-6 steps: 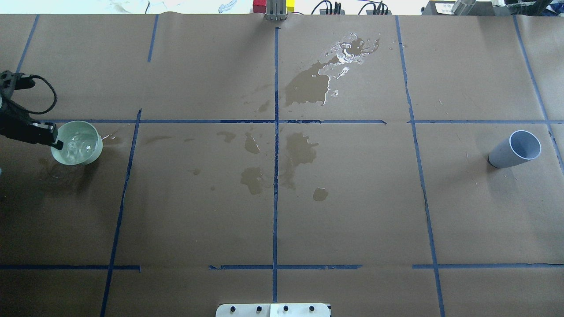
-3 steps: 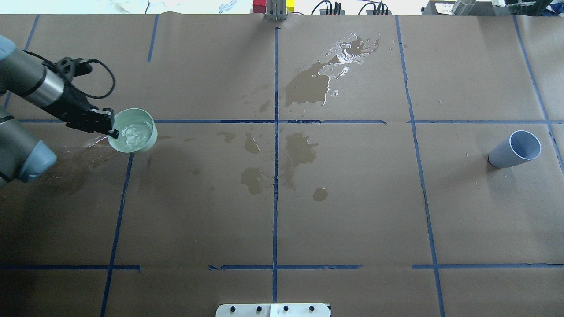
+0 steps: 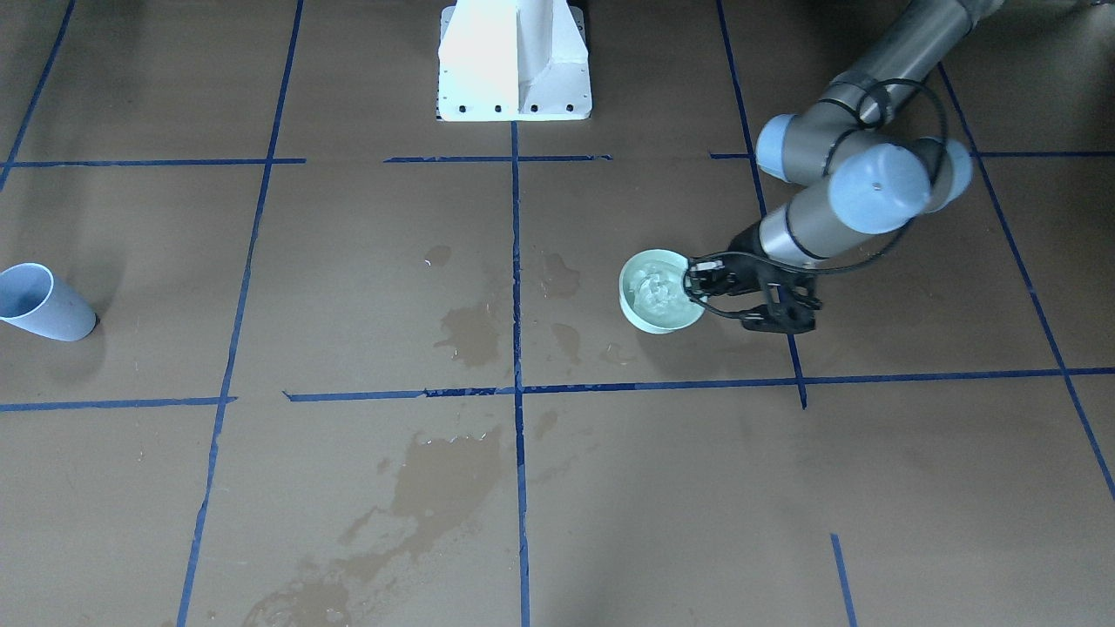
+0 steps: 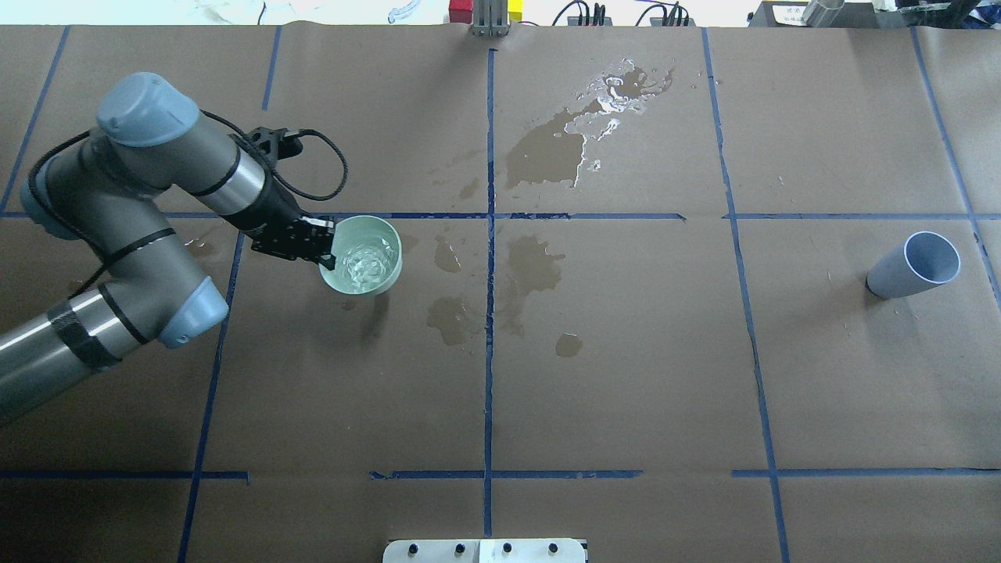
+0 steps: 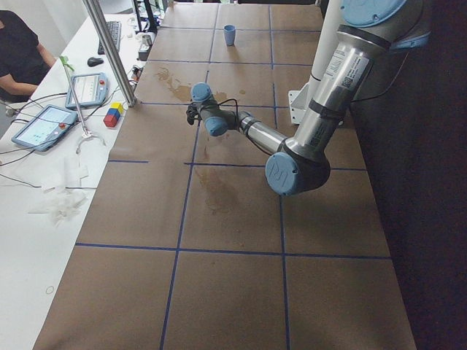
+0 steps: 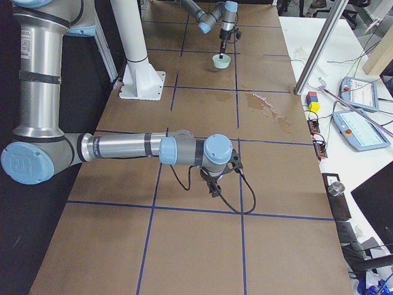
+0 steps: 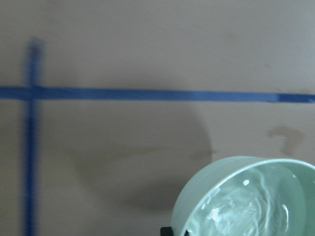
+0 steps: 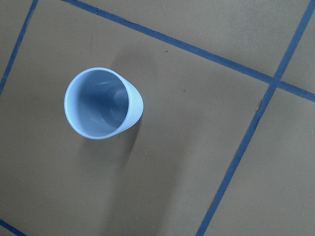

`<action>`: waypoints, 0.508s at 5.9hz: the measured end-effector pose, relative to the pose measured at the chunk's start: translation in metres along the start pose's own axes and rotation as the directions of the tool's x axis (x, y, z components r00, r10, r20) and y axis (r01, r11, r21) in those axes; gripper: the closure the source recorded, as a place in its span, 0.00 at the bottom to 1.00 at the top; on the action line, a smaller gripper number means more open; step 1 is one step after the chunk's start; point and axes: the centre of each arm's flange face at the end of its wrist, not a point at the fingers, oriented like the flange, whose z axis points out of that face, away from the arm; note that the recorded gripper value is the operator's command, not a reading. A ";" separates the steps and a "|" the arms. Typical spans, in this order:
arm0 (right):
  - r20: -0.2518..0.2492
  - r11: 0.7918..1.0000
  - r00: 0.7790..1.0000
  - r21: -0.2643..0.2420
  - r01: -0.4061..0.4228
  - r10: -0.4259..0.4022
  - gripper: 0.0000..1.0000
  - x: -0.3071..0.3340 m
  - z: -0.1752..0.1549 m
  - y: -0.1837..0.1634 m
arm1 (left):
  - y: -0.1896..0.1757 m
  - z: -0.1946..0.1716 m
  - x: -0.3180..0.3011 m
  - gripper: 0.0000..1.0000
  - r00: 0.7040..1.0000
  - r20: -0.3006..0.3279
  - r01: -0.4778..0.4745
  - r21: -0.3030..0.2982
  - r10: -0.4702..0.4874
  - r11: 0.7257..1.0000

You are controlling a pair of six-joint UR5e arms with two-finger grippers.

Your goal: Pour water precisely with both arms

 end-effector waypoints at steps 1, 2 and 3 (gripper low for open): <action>0.001 1.000 1.000 -0.001 0.005 -0.005 0.00 -0.002 0.001 -0.001 | 0.002 0.011 0.045 1.00 1.000 0.027 0.004 0.002 -0.004 1.000; 0.001 1.000 1.000 -0.002 0.009 -0.009 0.00 -0.003 0.001 -0.002 | 0.004 0.023 0.088 1.00 0.998 0.068 0.006 0.008 -0.007 1.000; 0.001 1.000 1.000 -0.002 0.011 -0.011 0.00 -0.004 0.001 -0.003 | 0.006 0.039 0.116 1.00 0.995 0.095 -0.001 0.015 0.000 1.000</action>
